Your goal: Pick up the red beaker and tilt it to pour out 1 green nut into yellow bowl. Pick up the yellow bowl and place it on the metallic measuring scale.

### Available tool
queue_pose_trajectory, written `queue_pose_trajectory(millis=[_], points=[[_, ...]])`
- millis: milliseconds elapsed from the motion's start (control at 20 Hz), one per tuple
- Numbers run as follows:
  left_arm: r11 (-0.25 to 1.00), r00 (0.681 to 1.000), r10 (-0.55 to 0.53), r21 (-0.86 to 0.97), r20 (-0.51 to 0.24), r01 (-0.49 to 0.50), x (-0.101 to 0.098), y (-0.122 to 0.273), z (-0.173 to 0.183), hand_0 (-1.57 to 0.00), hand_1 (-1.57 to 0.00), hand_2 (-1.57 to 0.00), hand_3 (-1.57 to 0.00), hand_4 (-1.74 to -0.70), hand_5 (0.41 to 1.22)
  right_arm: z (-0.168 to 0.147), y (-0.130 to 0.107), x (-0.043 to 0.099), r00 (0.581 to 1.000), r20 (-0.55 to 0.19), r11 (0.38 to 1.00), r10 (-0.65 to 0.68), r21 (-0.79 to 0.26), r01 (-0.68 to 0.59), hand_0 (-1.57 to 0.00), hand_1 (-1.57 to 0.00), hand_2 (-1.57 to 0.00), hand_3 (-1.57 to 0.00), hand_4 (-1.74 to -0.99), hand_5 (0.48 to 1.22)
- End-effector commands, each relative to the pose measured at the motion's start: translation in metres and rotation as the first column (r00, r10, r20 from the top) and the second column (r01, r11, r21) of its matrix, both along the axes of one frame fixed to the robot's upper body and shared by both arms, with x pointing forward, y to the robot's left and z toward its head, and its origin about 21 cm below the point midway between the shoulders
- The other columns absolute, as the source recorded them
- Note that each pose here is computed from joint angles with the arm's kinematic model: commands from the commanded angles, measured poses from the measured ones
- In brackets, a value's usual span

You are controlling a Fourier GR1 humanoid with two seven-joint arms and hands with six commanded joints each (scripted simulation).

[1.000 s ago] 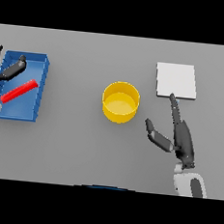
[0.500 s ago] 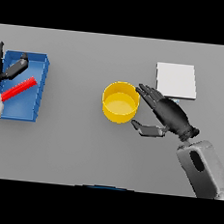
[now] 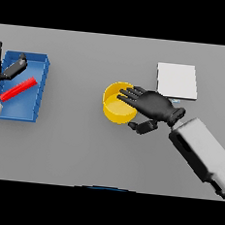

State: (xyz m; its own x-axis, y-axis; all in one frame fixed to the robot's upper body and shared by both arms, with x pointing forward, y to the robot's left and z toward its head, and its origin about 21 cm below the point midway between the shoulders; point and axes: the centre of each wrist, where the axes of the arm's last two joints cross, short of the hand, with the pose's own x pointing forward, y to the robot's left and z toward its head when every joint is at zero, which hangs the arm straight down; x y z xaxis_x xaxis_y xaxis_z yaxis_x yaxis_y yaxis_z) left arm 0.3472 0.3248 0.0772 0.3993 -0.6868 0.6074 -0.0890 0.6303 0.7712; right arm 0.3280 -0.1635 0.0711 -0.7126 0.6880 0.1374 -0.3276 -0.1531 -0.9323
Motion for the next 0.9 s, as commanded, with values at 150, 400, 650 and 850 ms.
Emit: queue_pose_trajectory(millis=[150,400,650,850], points=[[1.000,1.000,0.019,0.010,0.004,-0.019,-0.003,0.002,-0.002,0.00,0.00,0.00,0.00,-0.74,0.698,-0.010,0.016,0.008,0.997,-0.060,0.996,0.051,-0.068,-0.055,0.00,0.00,0.00,0.00,-1.225,0.722],[1.000,1.000,0.009,0.013,0.004,-0.009,-0.005,0.008,-0.001,0.00,0.00,0.00,0.00,-0.74,0.699,-0.012,0.038,0.018,0.995,-0.077,0.986,0.067,-0.149,-0.077,0.00,0.00,0.00,0.00,-1.255,0.733],[1.000,1.000,0.005,0.011,0.000,-0.005,-0.008,0.009,-0.001,0.00,0.00,0.00,0.00,-0.74,0.699,-0.016,0.044,0.025,0.992,-0.102,0.975,0.074,-0.203,-0.094,0.00,0.00,0.00,0.00,-1.263,0.739],[1.000,1.000,0.019,0.010,-0.004,-0.019,-0.006,0.010,0.000,0.00,0.00,0.00,0.00,-0.74,0.697,-0.019,0.049,0.031,0.990,-0.134,0.968,0.053,-0.235,-0.084,0.00,0.00,0.00,-0.03,-1.282,0.749]])
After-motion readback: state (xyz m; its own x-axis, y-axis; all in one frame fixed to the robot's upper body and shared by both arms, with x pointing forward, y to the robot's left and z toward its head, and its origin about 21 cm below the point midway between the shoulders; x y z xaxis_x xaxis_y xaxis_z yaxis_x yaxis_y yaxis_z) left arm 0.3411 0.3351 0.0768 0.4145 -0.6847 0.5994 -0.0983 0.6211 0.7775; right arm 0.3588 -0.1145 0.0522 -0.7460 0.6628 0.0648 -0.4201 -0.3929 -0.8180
